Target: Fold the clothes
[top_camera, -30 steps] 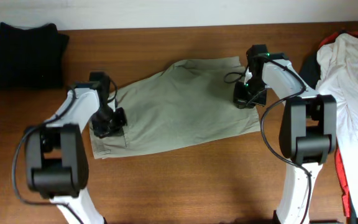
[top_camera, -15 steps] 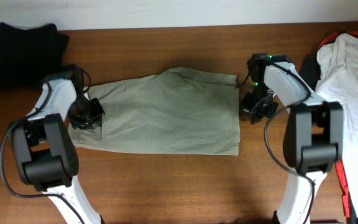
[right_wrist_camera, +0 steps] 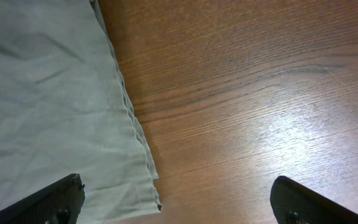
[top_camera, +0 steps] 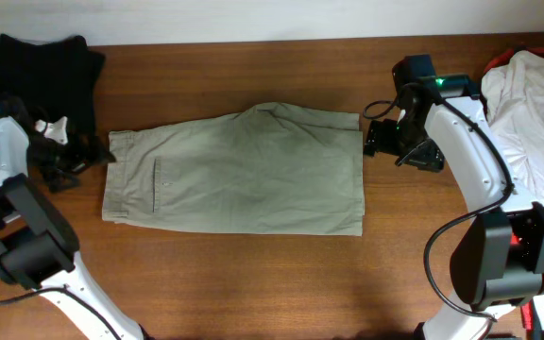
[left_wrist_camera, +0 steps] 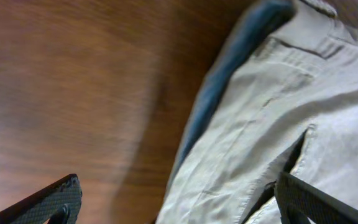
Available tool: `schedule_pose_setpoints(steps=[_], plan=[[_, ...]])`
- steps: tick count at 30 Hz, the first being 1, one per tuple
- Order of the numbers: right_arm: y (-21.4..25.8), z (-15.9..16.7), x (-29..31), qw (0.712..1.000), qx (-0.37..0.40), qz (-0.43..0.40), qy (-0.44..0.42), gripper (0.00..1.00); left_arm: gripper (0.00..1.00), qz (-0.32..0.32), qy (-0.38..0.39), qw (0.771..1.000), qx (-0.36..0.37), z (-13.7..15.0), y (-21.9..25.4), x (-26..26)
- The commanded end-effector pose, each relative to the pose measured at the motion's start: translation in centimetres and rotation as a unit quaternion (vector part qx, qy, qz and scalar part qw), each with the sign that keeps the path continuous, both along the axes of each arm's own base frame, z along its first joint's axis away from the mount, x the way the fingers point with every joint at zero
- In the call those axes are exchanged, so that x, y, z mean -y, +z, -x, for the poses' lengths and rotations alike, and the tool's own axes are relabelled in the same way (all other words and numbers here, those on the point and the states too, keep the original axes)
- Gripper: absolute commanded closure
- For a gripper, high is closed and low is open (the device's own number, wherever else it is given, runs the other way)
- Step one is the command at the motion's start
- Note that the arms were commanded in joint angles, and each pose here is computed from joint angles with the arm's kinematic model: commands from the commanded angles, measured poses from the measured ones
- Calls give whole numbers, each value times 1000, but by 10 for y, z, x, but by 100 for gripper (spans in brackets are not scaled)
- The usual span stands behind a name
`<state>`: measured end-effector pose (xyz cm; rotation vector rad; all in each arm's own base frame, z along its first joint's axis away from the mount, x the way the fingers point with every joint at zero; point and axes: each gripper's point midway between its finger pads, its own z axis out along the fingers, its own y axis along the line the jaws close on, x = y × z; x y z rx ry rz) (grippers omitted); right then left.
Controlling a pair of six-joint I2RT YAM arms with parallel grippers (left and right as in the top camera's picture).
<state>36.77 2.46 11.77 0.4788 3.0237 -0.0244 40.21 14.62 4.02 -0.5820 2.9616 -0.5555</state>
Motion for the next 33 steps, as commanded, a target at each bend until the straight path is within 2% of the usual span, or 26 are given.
schedule_pose_setpoints(steps=[1,5,10,11,12,13,15,17,21,24,27,29,33], plan=[[4,0,-8,999,6,-19,27,1,1,65,-44,997,4,-4,-28,23],[4,-2,-8,999,10,-20,28,1,1,86,-54,995,-24,3,-38,39],[4,-1,-10,999,8,-26,46,1,26,81,-109,990,-40,0,-49,83],[4,0,-10,998,5,-25,49,1,44,81,-114,989,-45,3,-53,88],[4,0,-10,998,5,-25,49,1,75,80,-115,989,-48,6,-58,90],[4,0,-10,998,5,-25,49,1,99,70,-112,990,-56,7,-59,87],[4,0,-10,998,5,-25,49,1,99,7,-84,992,-94,12,-62,63],[1,0,-11,998,1,-25,50,1,99,-15,-69,992,-100,5,-47,54],[-33,-7,-38,995,-20,-63,77,1,99,-36,-55,996,-54,-17,44,56],[-65,-15,-62,990,-18,-103,93,1,99,-60,-59,996,12,-22,125,84],[-79,-22,-85,984,-11,-128,123,1,99,-55,-91,994,35,-16,154,132],[-104,-23,-97,982,-25,-128,137,1,99,-17,-158,986,49,-12,164,202],[-118,-23,-109,975,-33,-164,147,1,99,0,-212,975,70,-7,167,298]])
